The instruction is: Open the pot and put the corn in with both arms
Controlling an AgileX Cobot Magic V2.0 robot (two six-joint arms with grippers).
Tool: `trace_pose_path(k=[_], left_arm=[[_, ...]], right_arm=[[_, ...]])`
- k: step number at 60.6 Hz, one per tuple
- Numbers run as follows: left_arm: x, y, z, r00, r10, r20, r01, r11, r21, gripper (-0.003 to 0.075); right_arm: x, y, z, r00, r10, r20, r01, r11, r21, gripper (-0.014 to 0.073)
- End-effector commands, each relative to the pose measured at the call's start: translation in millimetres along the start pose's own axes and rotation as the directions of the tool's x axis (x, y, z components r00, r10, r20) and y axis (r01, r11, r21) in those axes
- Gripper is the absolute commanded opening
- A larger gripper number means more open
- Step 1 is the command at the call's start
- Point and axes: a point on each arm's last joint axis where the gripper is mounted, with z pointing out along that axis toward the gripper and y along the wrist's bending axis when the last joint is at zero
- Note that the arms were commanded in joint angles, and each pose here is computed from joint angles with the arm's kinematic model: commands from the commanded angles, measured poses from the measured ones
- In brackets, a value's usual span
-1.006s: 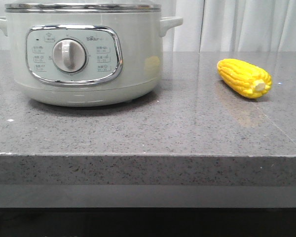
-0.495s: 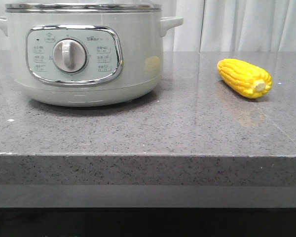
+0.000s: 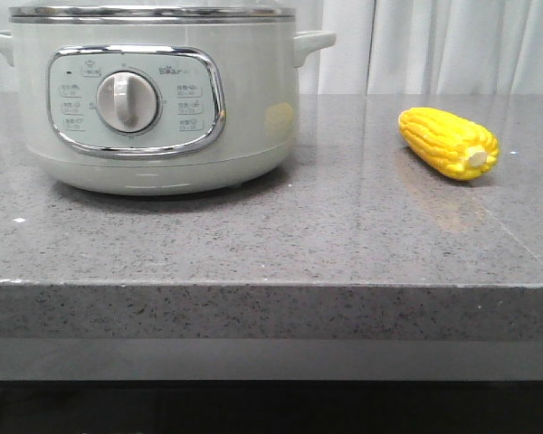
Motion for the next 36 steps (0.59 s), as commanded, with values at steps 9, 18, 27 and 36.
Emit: trace_pose_path(k=[9, 18, 27, 36], left_arm=[[-18.2, 0.2, -4.0, 0.982, -0.035, 0.186, 0.034, 0.999, 0.005, -0.0018], [-39.6, 0.1, -9.9, 0.978, -0.035, 0.206, 0.034, 0.999, 0.008, -0.0019], [-80.5, 0.1, -14.1, 0.992, -0.016, 0.127, 0.015, 1.0, 0.006, -0.0019], [-121.4, 0.3, 3.2, 0.999, -0.013, 0.042, 0.013, 1.0, 0.005, -0.0019]], right_arm=[[-10.1, -0.9, -2.4, 0.994, -0.011, 0.107, 0.009, 1.0, 0.014, -0.0027], [-25.8, 1.7, -6.8, 0.994, -0.012, 0.106, 0.011, 1.0, 0.002, -0.003], [-62.4, 7.4, -15.2, 0.997, -0.025, 0.076, 0.027, 0.999, -0.02, -0.0066], [-109.1, 10.8, -9.2, 0.994, -0.106, 0.022, 0.106, 0.994, -0.011, -0.0059]])
